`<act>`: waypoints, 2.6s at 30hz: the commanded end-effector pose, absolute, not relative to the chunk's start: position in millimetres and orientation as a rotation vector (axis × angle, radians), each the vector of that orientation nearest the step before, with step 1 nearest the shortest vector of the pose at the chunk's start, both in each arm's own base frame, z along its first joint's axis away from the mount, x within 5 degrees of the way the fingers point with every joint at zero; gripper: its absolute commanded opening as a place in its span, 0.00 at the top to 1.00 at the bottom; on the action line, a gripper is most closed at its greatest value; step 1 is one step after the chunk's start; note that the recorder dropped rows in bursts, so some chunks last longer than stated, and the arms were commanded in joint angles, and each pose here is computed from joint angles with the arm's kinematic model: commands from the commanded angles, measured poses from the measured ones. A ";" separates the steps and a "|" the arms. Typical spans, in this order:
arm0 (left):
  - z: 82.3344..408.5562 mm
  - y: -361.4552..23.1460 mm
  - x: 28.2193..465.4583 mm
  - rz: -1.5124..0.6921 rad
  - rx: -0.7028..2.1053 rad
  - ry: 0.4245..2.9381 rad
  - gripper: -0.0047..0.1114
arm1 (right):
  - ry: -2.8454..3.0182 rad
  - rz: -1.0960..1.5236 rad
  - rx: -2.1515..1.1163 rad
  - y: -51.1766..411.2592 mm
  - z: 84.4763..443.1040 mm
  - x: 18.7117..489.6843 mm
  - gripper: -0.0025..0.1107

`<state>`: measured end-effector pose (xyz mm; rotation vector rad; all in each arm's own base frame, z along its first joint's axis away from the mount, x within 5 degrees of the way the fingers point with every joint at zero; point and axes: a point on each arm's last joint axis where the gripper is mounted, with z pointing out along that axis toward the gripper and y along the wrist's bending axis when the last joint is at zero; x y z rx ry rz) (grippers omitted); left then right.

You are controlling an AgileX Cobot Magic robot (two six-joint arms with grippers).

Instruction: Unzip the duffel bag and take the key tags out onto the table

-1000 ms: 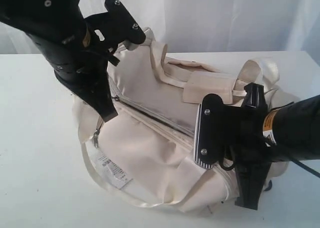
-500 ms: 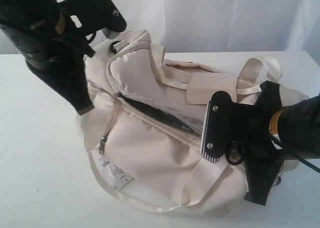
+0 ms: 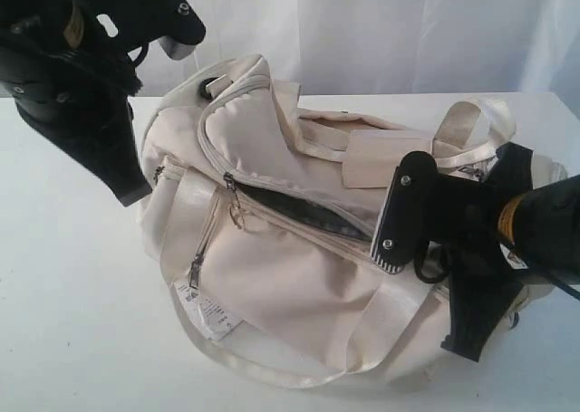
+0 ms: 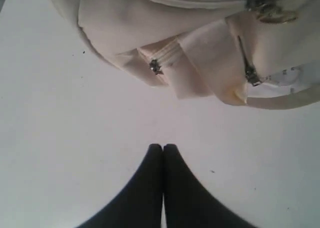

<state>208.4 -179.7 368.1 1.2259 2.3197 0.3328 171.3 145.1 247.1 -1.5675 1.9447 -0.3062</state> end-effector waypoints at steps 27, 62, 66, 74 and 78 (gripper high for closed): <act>277.6 -195.3 220.6 -0.233 0.829 2.237 0.35 | 1.941 -0.170 -1.361 138.4 269.3 162.6 0.94; 304.0 -167.2 206.7 -0.043 0.877 2.205 0.96 | 1.998 -0.080 -1.308 140.2 268.8 158.7 0.53; 303.3 -162.2 203.2 -0.003 0.905 2.235 0.96 | 1.994 0.007 -1.245 141.0 278.7 154.0 0.43; 307.9 -159.1 198.4 0.007 0.951 2.216 0.96 | 1.735 0.265 -1.283 164.0 306.7 142.0 0.44; 307.4 -163.4 194.7 -0.054 1.018 2.204 0.96 | 1.584 0.272 -1.373 186.6 302.9 139.6 0.44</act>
